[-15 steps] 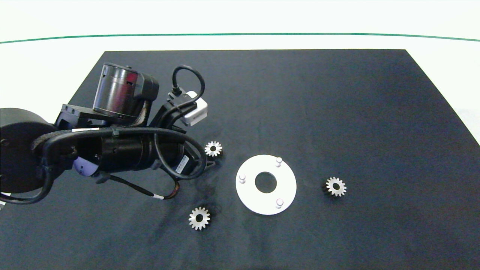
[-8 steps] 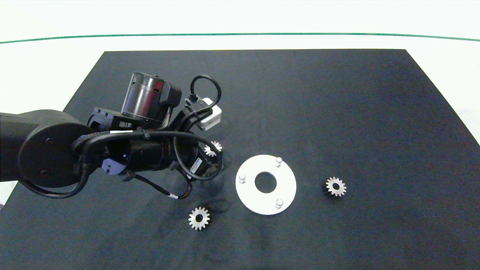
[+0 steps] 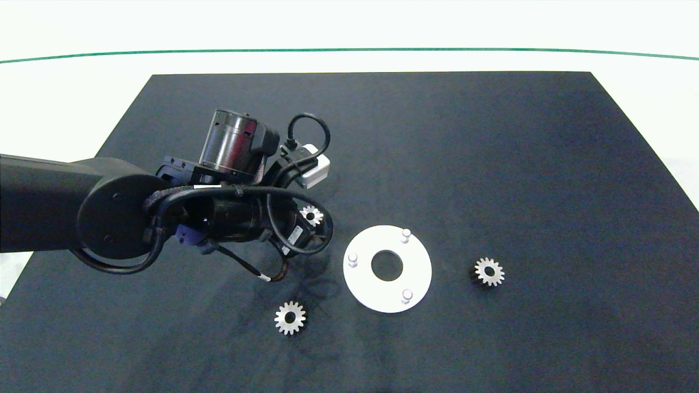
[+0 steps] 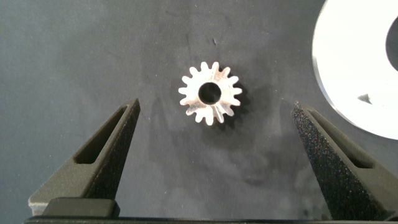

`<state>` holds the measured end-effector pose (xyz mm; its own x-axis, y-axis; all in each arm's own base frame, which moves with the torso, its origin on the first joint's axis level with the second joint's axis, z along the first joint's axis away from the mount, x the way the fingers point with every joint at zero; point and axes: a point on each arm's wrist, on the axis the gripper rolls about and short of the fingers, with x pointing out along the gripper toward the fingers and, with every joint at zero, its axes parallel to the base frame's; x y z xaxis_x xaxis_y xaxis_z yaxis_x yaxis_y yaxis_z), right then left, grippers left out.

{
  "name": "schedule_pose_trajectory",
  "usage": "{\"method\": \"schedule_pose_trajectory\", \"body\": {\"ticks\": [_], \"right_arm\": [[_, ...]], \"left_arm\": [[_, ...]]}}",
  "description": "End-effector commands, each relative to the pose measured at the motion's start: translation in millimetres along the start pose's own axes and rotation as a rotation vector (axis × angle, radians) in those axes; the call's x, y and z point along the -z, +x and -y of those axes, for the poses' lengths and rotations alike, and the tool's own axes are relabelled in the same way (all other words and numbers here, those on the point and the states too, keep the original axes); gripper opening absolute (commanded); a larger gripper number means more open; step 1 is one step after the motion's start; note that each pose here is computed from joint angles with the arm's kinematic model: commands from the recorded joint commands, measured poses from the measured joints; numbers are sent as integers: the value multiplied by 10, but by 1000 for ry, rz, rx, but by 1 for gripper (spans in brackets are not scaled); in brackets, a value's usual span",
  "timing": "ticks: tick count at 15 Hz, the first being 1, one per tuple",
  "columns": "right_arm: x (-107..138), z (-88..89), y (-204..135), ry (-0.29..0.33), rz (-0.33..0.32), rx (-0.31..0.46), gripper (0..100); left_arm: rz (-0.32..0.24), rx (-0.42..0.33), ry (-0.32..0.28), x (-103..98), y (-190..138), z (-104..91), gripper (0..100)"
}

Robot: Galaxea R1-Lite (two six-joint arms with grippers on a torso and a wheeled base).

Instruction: Install three planetary gears onto the carrier pins

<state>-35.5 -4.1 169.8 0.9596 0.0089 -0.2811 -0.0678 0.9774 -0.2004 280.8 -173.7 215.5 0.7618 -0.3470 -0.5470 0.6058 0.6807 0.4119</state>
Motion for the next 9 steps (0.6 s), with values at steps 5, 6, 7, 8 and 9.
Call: {"method": "schedule_pose_trajectory", "body": {"ticks": [5,6,7,8,9], "right_arm": [[20,-2,-13,-2,5,1,100],[15,-1,-14,-2,5,1,100],[15,-2,-14,-1,4,2,100],[20,-2,-13,-2,5,1,100],[20,-3,-14,-1,4,2,100]], "left_arm": [[-31,12,2,36,167,25,100],[-29,10,0,31,165,17,98],[-33,-3,-9,46,168,-34,96],[-32,-7,-10,47,162,-52,95],[-31,-11,-12,43,155,-66,92]]}}
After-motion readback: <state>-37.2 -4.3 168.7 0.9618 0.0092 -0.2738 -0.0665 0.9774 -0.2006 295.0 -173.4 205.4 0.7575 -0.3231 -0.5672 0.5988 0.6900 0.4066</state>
